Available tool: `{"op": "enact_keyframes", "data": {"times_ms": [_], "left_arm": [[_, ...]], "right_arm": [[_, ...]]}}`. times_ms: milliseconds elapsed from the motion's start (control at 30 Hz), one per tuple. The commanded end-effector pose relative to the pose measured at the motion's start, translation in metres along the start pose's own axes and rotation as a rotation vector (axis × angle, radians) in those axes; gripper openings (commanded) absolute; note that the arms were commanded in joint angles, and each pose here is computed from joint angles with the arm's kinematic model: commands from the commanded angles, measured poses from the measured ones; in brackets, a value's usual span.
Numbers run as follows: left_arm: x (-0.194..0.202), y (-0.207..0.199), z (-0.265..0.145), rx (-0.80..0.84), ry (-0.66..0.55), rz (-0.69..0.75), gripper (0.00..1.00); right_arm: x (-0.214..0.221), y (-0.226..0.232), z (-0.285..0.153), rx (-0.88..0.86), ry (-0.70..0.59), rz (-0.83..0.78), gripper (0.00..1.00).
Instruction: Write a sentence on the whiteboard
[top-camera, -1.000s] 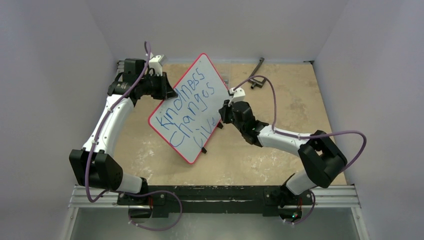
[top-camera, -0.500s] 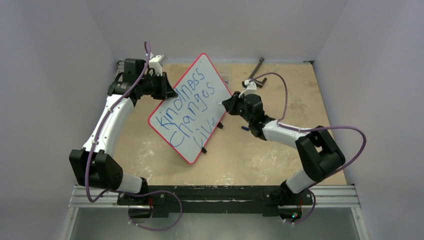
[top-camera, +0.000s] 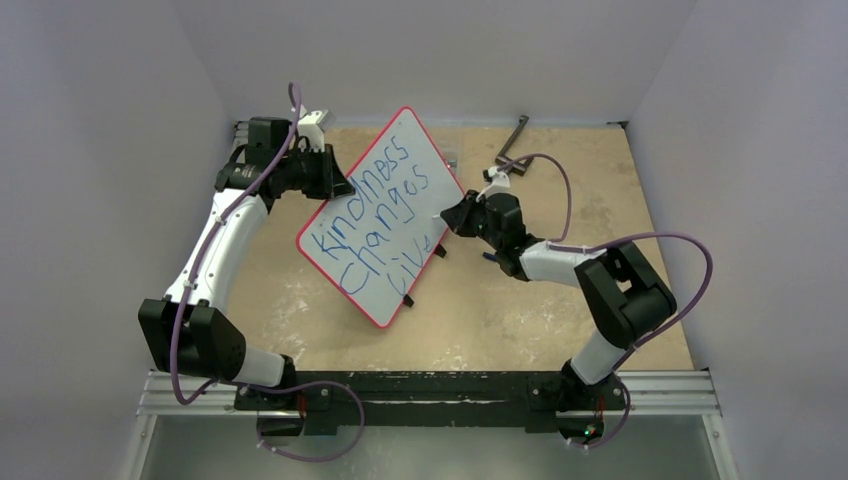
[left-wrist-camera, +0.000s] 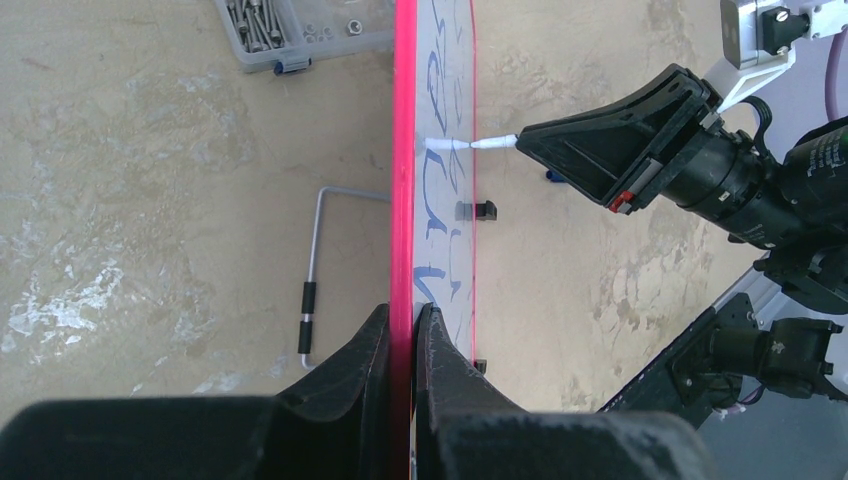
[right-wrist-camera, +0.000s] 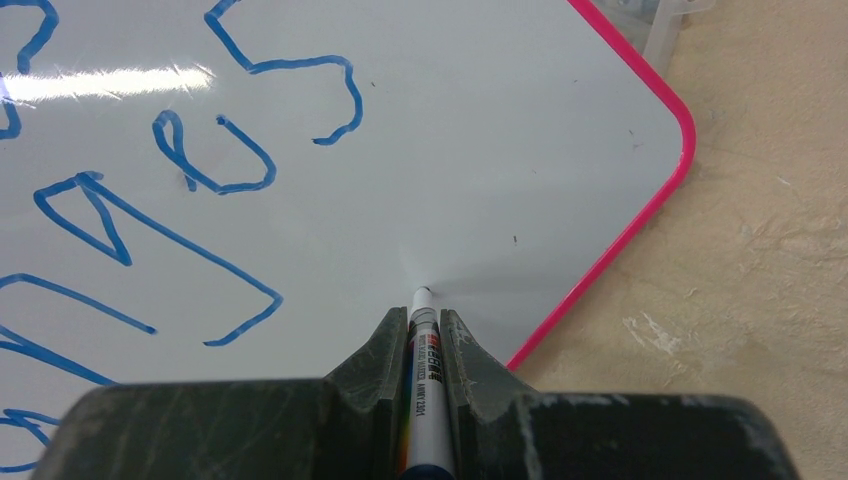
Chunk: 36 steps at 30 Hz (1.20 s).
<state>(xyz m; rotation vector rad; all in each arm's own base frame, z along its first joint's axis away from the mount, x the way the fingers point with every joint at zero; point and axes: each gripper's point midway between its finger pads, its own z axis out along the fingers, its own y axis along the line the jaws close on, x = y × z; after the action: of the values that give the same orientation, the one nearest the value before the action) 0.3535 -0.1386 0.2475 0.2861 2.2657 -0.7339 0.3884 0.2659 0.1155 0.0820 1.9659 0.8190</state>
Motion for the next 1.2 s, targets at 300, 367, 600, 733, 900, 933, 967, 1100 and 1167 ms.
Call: {"op": "enact_keyframes", "data": {"times_ms": [300, 367, 600, 733, 900, 933, 967, 1100, 1167], "left_arm": [[0.012, 0.024, -0.003, -0.120, 0.050, 0.055, 0.00], [0.012, 0.023, -0.004, -0.119, 0.048, 0.055, 0.00], [0.012, 0.024, -0.004, -0.120, 0.049, 0.055, 0.00], [0.013, 0.023, -0.004, -0.120, 0.050, 0.055, 0.00], [0.013, 0.024, -0.003, -0.121, 0.052, 0.054, 0.00], [0.013, 0.024, -0.003, -0.122, 0.053, 0.055, 0.00], [0.013, 0.025, -0.003, -0.123, 0.053, 0.055, 0.00], [0.013, 0.025, -0.003, -0.122, 0.054, 0.054, 0.00], [0.013, 0.024, -0.003, -0.121, 0.053, 0.055, 0.00]], "right_arm": [[0.011, 0.010, -0.004, -0.090, 0.022, 0.011, 0.00], [0.016, 0.008, -0.005, -0.090, 0.037, 0.014, 0.00], [0.032, 0.002, -0.009, -0.094, 0.072, 0.021, 0.00], [0.037, -0.005, -0.009, -0.068, 0.082, 0.027, 0.00], [0.029, -0.017, -0.004, 0.009, 0.063, 0.024, 0.00], [0.027, -0.019, -0.003, 0.021, 0.057, 0.024, 0.00], [0.025, -0.021, -0.002, 0.032, 0.053, 0.024, 0.00], [0.016, -0.030, 0.001, 0.071, 0.039, 0.031, 0.00], [0.014, -0.034, 0.002, 0.077, 0.039, 0.036, 0.00]]}}
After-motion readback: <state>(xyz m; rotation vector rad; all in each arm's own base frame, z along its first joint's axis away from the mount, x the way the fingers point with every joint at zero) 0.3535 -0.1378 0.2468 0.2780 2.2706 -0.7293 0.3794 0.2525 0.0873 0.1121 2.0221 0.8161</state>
